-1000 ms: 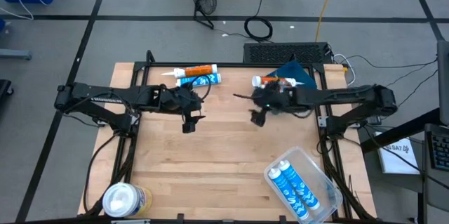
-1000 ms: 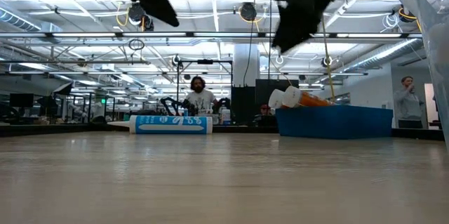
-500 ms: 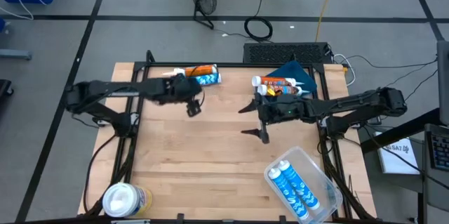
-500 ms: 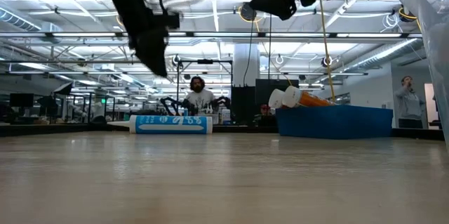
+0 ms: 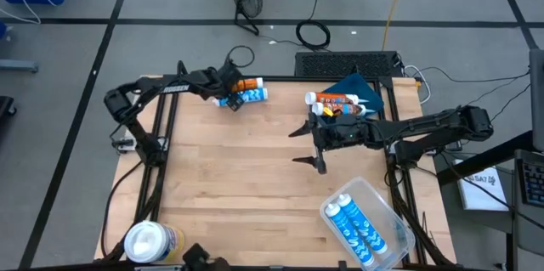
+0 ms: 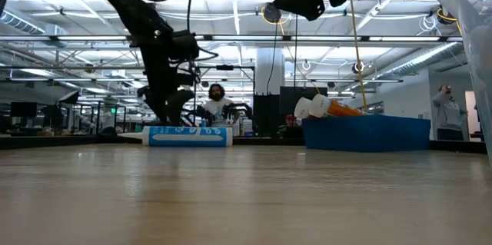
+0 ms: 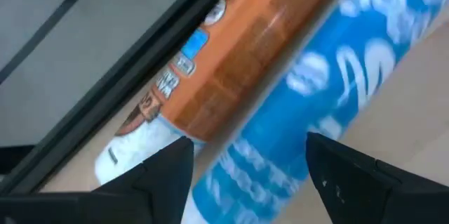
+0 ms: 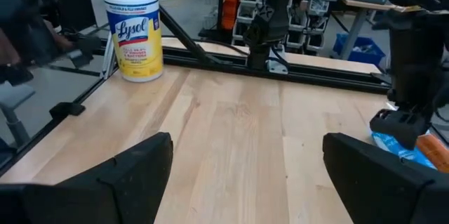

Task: Pick & place silicon tubes, Sealant and Lysol wipes
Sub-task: Put the blue sealant into the transparent bin

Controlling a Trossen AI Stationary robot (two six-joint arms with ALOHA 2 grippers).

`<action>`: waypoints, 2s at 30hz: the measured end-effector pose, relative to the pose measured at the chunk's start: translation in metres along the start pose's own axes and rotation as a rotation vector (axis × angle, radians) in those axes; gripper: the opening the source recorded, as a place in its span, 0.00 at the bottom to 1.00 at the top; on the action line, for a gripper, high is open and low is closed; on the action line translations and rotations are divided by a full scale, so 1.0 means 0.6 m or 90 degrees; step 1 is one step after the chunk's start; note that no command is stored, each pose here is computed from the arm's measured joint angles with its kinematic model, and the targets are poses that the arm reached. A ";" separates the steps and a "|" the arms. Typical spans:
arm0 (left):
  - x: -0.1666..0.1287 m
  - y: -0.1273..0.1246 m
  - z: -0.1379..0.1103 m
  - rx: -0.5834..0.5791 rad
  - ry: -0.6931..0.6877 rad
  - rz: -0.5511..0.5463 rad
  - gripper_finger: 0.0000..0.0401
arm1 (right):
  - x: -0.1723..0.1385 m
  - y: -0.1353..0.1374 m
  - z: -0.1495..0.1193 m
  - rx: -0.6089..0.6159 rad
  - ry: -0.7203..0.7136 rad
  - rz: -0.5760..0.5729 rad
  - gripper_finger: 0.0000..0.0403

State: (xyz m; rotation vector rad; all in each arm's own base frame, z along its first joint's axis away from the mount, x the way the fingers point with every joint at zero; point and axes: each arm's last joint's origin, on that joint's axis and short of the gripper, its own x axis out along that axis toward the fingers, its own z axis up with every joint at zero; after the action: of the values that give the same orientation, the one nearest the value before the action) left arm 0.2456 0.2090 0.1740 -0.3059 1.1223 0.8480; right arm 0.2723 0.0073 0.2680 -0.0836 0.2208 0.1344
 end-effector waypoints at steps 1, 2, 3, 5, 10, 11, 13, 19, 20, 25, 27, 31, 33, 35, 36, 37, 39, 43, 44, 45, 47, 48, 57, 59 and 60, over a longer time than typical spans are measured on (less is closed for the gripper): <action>0.009 -0.002 -0.001 0.006 0.010 -0.010 0.68 | 0.000 0.000 0.000 0.000 0.000 0.000 0.85; 0.017 -0.004 -0.004 0.020 0.023 -0.019 0.68 | 0.000 0.000 0.000 0.000 0.001 0.000 0.85; 0.021 -0.007 -0.007 0.034 0.031 -0.021 0.68 | 0.000 0.000 0.000 0.000 0.000 0.000 0.86; 0.026 -0.017 -0.010 0.066 0.046 -0.044 0.68 | 0.000 0.000 0.000 0.000 0.001 0.000 0.86; 0.022 -0.055 -0.030 0.163 0.094 -0.123 0.68 | 0.000 0.000 0.000 0.000 0.001 0.000 0.86; 0.022 -0.063 -0.035 0.185 0.105 -0.148 0.68 | 0.000 0.000 0.000 0.000 0.001 0.000 0.86; 0.015 -0.076 -0.039 0.223 0.109 -0.201 0.68 | 0.000 0.000 0.000 0.000 0.001 0.000 0.86; 0.004 -0.116 -0.044 0.250 0.099 -0.281 0.68 | 0.000 0.000 -0.003 0.001 0.004 -0.001 0.86; 0.003 -0.121 -0.045 0.245 0.102 -0.278 0.68 | 0.000 0.000 -0.005 0.002 0.006 -0.001 0.86; 0.008 -0.148 -0.056 0.282 0.110 -0.214 0.66 | 0.000 0.001 -0.008 0.003 0.009 -0.001 0.86; 0.019 -0.161 -0.061 0.305 0.118 -0.204 0.62 | 0.000 0.001 -0.008 0.003 0.009 -0.001 0.86; 0.037 -0.185 -0.071 0.350 0.134 -0.197 0.55 | 0.000 0.000 -0.008 0.007 0.009 -0.003 0.86; 0.036 -0.191 -0.076 0.367 0.139 -0.181 0.55 | 0.000 0.001 -0.009 0.020 0.011 -0.003 0.86; 0.024 -0.197 -0.080 0.380 0.135 -0.163 0.55 | 0.000 0.001 -0.013 0.041 0.027 -0.002 0.86; 0.015 -0.198 -0.082 0.381 0.131 -0.155 0.55 | 0.000 0.001 -0.017 0.054 0.044 -0.002 0.86; 0.003 -0.200 -0.083 0.382 0.118 -0.144 0.55 | -0.001 0.002 -0.022 0.065 0.063 -0.001 0.86; -0.029 -0.204 -0.085 0.391 0.087 -0.126 0.55 | -0.002 0.003 -0.030 0.083 0.094 0.000 0.86; -0.116 -0.214 -0.086 0.417 -0.007 -0.156 0.55 | -0.003 0.003 -0.037 0.089 0.122 -0.005 0.86; -0.135 -0.217 -0.085 0.414 -0.040 -0.159 0.55 | -0.003 0.004 -0.037 0.091 0.122 -0.011 0.86; -0.153 -0.219 -0.086 0.414 -0.071 -0.150 0.55 | -0.003 0.005 -0.036 0.092 0.120 -0.019 0.86; -0.187 -0.224 -0.091 0.427 -0.125 -0.144 0.55 | 0.001 0.004 -0.038 0.090 0.118 -0.045 0.86; -0.202 -0.227 -0.096 0.442 -0.143 -0.154 0.55 | 0.006 0.004 -0.039 0.084 0.113 -0.061 0.86; -0.244 -0.240 -0.117 0.456 -0.196 -0.140 0.55 | 0.056 0.001 -0.049 -0.071 0.045 -0.132 0.86; -0.241 -0.241 -0.119 0.449 -0.184 -0.139 0.55 | 0.062 -0.001 -0.051 -0.098 0.037 -0.161 0.86; -0.240 -0.242 -0.119 0.444 -0.181 -0.139 0.55 | 0.065 -0.003 -0.050 -0.113 0.031 -0.180 0.86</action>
State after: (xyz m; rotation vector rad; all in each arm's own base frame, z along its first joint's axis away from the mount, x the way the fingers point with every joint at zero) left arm 0.2792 0.0064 0.2428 0.2634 1.0259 0.2593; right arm 0.3040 0.0076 0.2301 -0.2930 0.2439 -0.1305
